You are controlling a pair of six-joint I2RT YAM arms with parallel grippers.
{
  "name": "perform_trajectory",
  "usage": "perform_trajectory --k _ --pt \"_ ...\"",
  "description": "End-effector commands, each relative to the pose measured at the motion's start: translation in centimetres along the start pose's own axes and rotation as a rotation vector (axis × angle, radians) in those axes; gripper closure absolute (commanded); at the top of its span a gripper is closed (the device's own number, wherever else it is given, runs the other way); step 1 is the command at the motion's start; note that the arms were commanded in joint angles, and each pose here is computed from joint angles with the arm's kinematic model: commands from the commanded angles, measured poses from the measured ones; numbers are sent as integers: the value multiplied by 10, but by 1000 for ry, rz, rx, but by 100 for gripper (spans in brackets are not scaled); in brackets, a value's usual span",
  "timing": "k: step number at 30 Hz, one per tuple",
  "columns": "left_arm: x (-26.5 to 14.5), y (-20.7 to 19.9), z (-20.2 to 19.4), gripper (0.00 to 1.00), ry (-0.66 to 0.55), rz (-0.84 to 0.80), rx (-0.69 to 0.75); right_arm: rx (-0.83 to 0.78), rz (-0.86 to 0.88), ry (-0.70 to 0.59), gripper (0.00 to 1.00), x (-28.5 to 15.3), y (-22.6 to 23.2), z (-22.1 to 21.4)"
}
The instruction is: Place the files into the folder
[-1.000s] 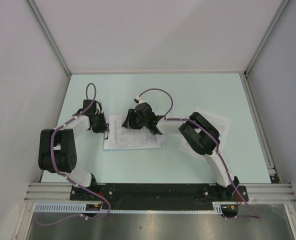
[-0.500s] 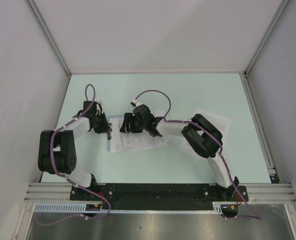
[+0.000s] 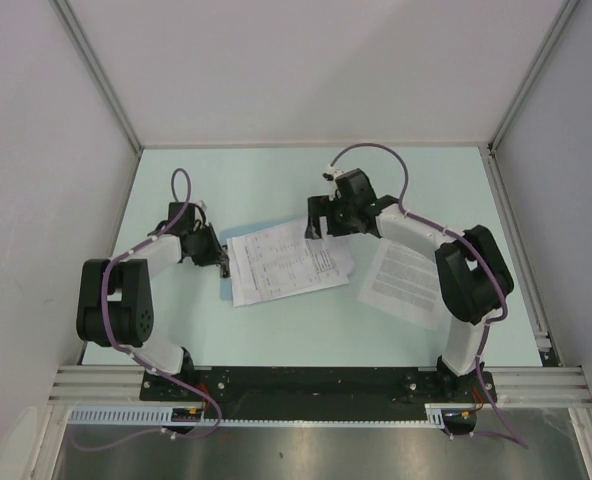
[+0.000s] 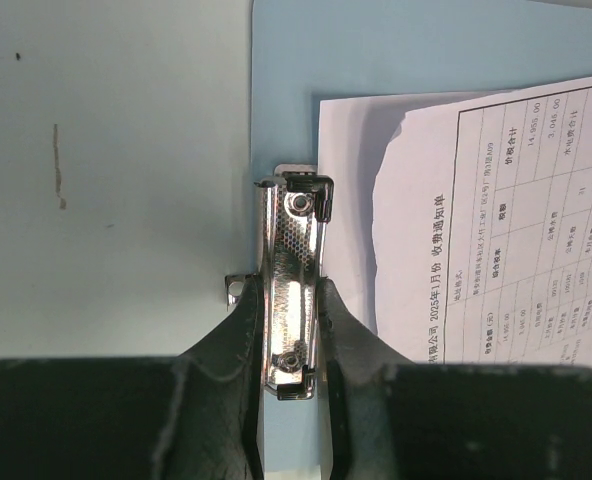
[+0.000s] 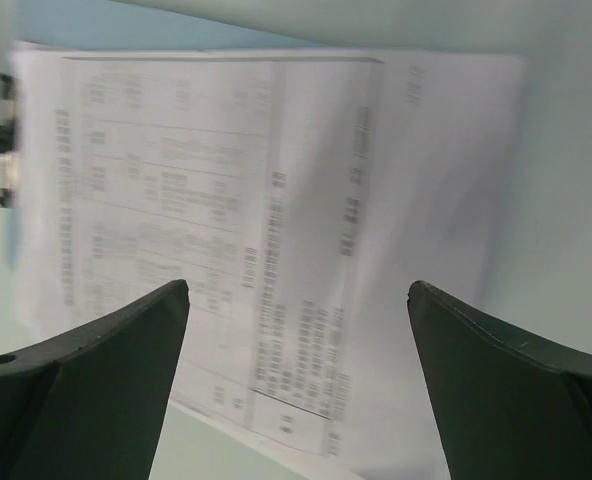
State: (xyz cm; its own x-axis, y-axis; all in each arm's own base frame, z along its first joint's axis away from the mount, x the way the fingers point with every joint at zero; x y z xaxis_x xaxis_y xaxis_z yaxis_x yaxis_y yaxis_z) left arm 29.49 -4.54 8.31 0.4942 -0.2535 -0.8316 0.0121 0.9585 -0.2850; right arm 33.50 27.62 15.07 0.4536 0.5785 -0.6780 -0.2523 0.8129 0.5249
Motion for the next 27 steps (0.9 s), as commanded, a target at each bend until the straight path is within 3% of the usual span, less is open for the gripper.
perform_trajectory --k 1,6,11,19,27 --pt "5 -8 -19 100 93 -27 -7 -39 -143 84 3 -20 -52 -9" --pt "6 -9 -19 100 94 -25 -4 -32 -192 64 1 -31 -73 -7" --pt "6 -10 -20 100 100 -22 0 44 -106 130 1 -23 -78 -19" --pt "5 -14 -19 100 96 -9 6 154 11 144 21 -22 -58 -29" --pt "5 -17 -20 100 85 14 -6 280 -9 80 35 -14 -40 -34"
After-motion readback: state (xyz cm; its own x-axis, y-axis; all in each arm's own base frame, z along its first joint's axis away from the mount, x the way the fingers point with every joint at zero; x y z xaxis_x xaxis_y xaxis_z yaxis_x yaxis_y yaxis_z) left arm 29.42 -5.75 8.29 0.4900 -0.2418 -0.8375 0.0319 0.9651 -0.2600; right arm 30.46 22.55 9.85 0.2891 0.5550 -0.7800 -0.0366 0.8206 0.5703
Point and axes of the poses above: each gripper's point midway between its finger pads, its own x axis out along the fingers, its own y axis along the line the jaws close on, z = x × y, the point moved 7 cm from there along -x, back along the fingers, and after that the axes turned 12 degrees about x, right-handed, at the moved point
